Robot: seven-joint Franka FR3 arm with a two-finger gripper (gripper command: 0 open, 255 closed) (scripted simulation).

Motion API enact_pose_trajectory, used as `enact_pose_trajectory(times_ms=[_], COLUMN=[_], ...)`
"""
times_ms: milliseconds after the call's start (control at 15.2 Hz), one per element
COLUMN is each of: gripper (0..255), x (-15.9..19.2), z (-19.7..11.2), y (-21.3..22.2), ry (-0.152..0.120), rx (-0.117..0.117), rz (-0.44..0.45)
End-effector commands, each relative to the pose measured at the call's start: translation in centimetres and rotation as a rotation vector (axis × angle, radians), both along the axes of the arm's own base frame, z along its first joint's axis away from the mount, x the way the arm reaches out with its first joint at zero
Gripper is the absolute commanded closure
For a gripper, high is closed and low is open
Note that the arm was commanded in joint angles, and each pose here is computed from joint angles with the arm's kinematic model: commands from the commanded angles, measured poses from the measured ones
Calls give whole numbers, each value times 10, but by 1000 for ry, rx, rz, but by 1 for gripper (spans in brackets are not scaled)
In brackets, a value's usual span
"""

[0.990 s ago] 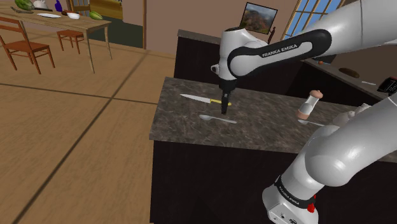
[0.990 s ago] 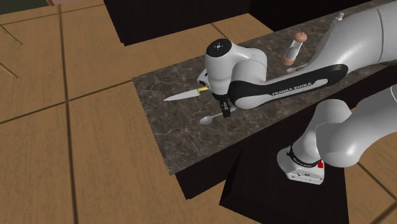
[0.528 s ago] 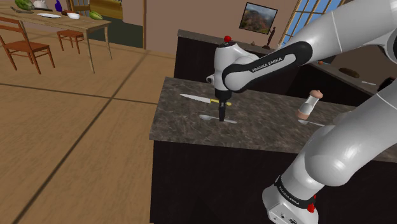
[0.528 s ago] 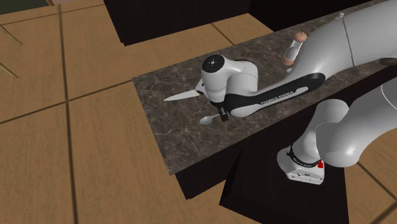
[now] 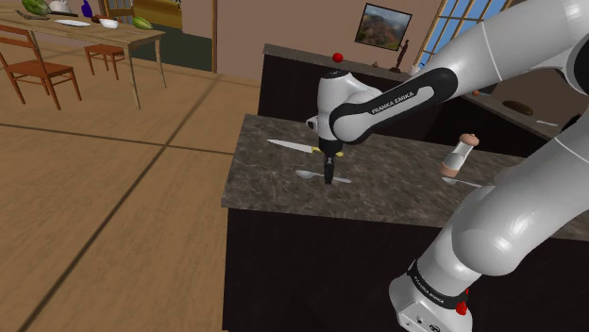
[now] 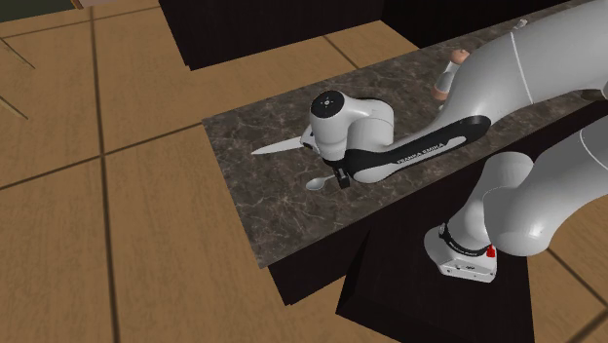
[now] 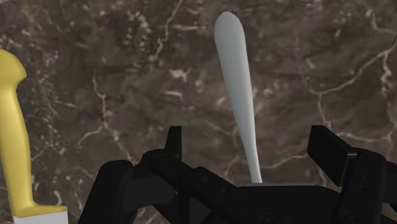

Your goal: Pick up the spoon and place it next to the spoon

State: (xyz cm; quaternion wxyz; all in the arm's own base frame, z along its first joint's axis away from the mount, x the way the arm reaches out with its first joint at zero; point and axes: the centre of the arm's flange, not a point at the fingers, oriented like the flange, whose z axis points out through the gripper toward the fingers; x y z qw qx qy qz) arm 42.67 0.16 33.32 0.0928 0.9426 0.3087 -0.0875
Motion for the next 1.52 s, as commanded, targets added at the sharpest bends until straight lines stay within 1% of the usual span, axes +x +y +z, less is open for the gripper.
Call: enact_pose_trajectory(times_ms=[0, 66, 132, 726, 1452], gripper=[0, 0, 255, 255, 255], x=[0, 0, 0, 0, 0], z=[0, 0, 0, 0, 58], y=[0, 0, 0, 0, 0], ry=[0, 0, 0, 0, 0], rx=[0, 0, 0, 0, 0], rz=[0, 0, 0, 0, 0])
